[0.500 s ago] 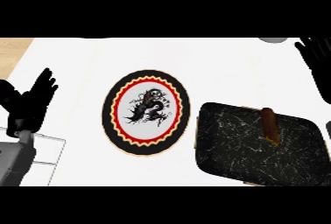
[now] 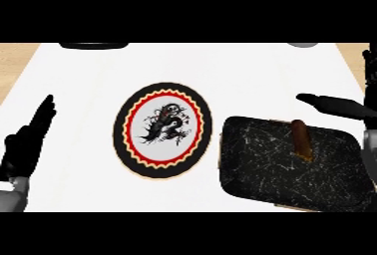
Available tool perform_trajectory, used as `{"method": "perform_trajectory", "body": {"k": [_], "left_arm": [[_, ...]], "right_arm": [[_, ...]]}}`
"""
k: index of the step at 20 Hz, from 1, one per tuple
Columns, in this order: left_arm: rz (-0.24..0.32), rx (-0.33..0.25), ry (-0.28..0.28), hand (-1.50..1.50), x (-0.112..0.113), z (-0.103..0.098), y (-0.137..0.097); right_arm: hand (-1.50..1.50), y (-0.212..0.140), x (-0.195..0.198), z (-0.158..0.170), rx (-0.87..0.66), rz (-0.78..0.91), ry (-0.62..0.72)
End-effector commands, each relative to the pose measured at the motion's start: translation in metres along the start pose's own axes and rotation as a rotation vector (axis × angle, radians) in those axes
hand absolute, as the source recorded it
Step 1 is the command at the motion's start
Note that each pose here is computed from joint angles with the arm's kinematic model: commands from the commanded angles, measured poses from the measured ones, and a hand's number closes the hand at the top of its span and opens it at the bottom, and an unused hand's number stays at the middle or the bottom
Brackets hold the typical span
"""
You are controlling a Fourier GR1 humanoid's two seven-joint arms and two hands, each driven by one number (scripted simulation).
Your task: Pick the sweet potato from the tray and place it in the plate
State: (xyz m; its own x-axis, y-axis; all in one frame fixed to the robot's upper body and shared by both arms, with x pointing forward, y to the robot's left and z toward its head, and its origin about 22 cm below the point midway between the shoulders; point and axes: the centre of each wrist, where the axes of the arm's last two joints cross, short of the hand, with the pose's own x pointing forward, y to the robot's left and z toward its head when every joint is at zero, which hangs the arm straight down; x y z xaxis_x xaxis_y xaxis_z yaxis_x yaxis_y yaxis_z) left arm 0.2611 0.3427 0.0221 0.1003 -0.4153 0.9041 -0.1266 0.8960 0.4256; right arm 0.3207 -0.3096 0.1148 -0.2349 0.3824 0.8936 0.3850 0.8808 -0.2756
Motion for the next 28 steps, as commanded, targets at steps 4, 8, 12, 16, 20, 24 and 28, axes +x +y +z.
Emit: {"method": "perform_trajectory", "body": {"k": [4,8,12,16,20,24,28], "left_arm": [[-0.048,-0.026,-0.021,0.0,-0.025,0.03,-0.002],[-0.062,-0.003,-0.053,0.0,-0.026,0.045,-0.001],[-0.05,-0.023,-0.046,0.0,-0.028,0.045,-0.014],[-0.064,-0.016,-0.056,0.0,-0.021,0.048,-0.011],[-0.068,-0.011,-0.062,0.0,-0.022,0.046,-0.01],[-0.063,-0.021,-0.045,0.0,-0.025,0.045,-0.018],[-0.049,-0.028,-0.077,0.0,-0.023,0.039,-0.004]], "right_arm": [[-1.5,0.062,-0.015,0.083,-0.349,0.069,-0.227],[-1.5,0.076,-0.003,0.132,-0.321,0.094,-0.246],[-1.5,0.053,-0.005,0.147,-0.129,0.241,-0.101],[-1.5,0.046,-0.026,0.163,-0.016,0.449,0.061],[-1.5,0.03,-0.002,0.141,0.015,0.619,0.164],[-1.5,0.038,0.024,0.127,0.035,0.707,0.317],[-1.5,0.034,0.041,0.09,0.097,0.77,0.431]]}}
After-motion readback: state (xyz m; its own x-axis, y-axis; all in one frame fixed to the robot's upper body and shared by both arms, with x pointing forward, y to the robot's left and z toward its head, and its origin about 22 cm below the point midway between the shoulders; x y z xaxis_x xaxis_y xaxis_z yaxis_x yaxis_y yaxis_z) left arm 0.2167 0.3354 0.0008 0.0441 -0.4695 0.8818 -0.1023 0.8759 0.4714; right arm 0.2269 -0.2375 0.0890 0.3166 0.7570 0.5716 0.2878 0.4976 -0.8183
